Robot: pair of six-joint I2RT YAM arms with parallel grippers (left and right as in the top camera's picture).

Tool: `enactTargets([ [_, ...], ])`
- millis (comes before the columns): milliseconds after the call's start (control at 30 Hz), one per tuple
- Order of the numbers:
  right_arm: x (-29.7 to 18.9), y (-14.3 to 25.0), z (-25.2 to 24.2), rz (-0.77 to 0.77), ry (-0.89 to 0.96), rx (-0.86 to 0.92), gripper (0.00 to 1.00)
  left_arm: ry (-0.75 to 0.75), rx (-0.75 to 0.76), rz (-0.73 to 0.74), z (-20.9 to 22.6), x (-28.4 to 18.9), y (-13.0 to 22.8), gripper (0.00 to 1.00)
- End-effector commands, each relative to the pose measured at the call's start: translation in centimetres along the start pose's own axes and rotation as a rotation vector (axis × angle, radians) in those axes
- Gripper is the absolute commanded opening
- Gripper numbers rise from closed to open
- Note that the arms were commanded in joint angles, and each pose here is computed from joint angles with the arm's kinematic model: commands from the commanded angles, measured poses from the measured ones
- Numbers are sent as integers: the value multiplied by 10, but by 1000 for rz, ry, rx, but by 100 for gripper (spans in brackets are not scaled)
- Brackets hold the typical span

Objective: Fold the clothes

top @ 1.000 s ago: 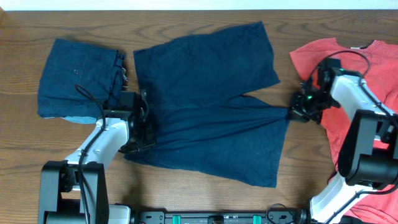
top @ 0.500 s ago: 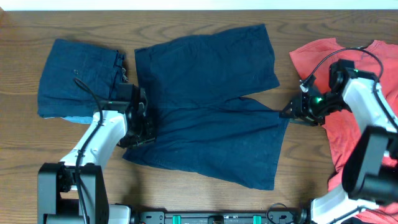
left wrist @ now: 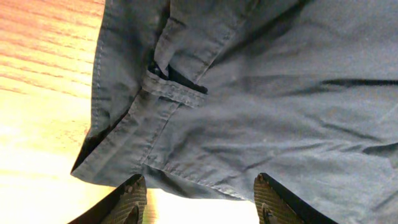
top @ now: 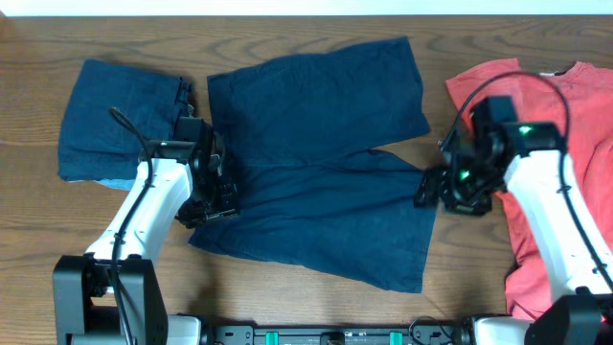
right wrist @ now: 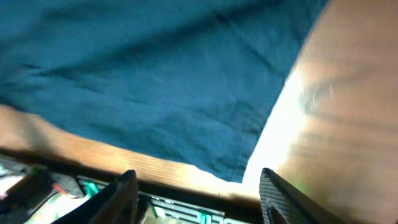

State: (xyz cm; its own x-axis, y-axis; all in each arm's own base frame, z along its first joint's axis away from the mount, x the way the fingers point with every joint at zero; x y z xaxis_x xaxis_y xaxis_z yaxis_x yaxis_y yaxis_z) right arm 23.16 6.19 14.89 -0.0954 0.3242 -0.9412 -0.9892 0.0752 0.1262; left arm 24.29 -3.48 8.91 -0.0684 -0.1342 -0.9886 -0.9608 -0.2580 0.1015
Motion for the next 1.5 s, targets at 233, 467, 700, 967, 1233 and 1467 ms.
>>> enactTargets([
  [233,95,85,-33,309,-4,323,36,-13,-84,-15,24,-7,-9,58],
  [467,124,103,-43,316,-13,417,41,-14,-92,-10,27,0,-7,68],
  [700,137,95,-44,247,-57,415,12,-12,-114,-17,31,22,-2,68],
  [967,104,84,-64,233,160,378,1,-12,-130,-12,32,24,0,68],
  [1233,98,77,-66,208,187,371,1,-9,-134,20,32,28,7,68],
  [1467,99,74,-66,197,184,368,1,68,-144,96,27,48,30,67],
])
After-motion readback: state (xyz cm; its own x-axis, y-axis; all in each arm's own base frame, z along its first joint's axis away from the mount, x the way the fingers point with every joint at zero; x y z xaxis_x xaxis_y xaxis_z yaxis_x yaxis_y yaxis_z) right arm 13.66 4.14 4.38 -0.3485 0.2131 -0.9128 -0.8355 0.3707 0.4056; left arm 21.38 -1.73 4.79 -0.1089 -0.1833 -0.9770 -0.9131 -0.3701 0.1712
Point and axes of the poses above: each gripper's point midway between its finger pads, its own x axis out along the fingers, its own z axis along the line the jaws close on, y = z × x, the point moved 4 cm from there along -x, back along the fingers, and after that the axes turned 3 degrees about -x, right-handed, at the moved point
